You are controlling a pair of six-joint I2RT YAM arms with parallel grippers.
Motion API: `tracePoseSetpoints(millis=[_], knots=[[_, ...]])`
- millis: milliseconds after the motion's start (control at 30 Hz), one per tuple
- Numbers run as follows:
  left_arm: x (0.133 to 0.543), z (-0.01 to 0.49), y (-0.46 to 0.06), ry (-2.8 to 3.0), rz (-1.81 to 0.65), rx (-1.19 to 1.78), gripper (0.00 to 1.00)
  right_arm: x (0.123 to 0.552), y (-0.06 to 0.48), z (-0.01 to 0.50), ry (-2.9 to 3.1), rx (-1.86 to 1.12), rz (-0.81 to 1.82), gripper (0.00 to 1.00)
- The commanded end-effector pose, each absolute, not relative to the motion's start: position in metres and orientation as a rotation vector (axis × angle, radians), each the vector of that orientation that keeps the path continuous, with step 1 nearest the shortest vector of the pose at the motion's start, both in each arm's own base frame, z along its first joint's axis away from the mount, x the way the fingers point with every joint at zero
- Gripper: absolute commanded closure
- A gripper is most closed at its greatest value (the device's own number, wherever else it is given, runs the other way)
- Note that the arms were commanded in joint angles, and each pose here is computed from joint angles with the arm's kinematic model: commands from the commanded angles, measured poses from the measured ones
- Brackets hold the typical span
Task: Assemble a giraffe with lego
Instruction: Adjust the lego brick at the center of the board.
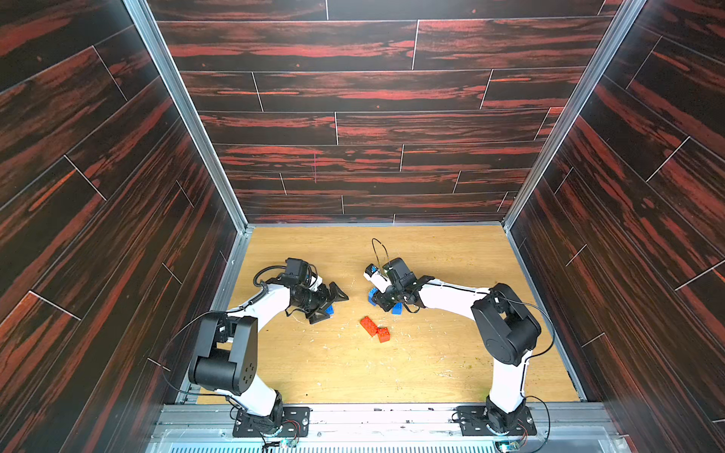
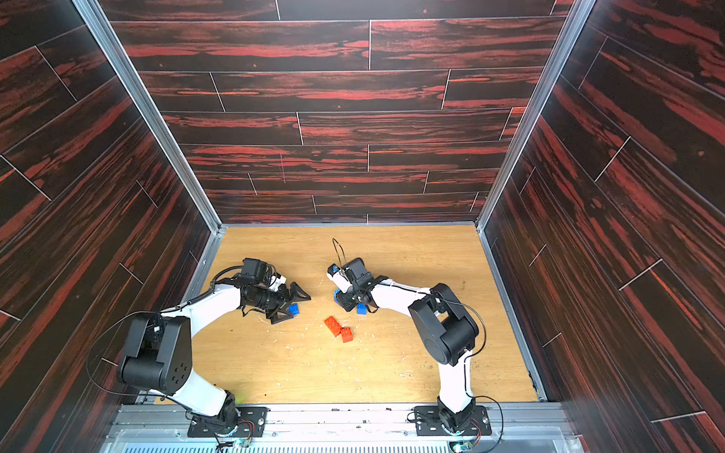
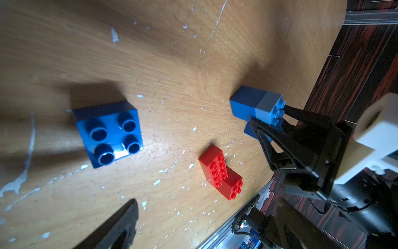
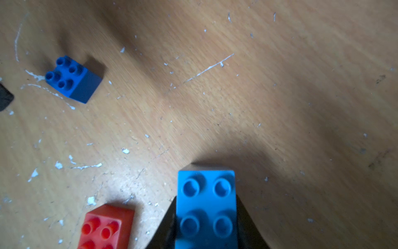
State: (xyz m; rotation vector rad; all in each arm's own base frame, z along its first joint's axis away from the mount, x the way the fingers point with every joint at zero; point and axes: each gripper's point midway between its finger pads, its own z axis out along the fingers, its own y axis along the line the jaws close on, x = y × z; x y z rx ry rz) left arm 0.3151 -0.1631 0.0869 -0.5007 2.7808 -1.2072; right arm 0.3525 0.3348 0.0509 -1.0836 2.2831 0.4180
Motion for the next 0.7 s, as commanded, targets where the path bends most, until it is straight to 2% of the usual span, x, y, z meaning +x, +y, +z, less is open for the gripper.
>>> tracePoseSetpoints(millis=[0, 100, 267, 500, 667], knots=[[0.3113, 0.0904, -0.1632, 2.778, -1.211, -0.48, 0.0, 0.347, 0.3346, 0.0374, 2.296, -1.106, 0.411, 0.73], [0.3119, 0.0908, -0.1636, 2.776, -1.214, -0.477, 0.0, 0.3464, 0.3333, 0.0347, 2.302, -1.108, 0.404, 0.72], [0.3132, 0.0924, -0.1642, 2.772, -1.221, -0.475, 0.0, 0.3477, 0.3332, 0.0371, 2.304, -1.103, 0.398, 0.64], [0.3132, 0.0937, -0.1651, 2.769, -1.227, -0.469, 0.0, 0.3496, 0.3338, 0.041, 2.298, -1.108, 0.392, 0.48], [0.3142, 0.0947, -0.165, 2.765, -1.23, -0.47, 0.01, 0.3502, 0.3352, 0.0442, 2.292, -1.107, 0.398, 0.44]])
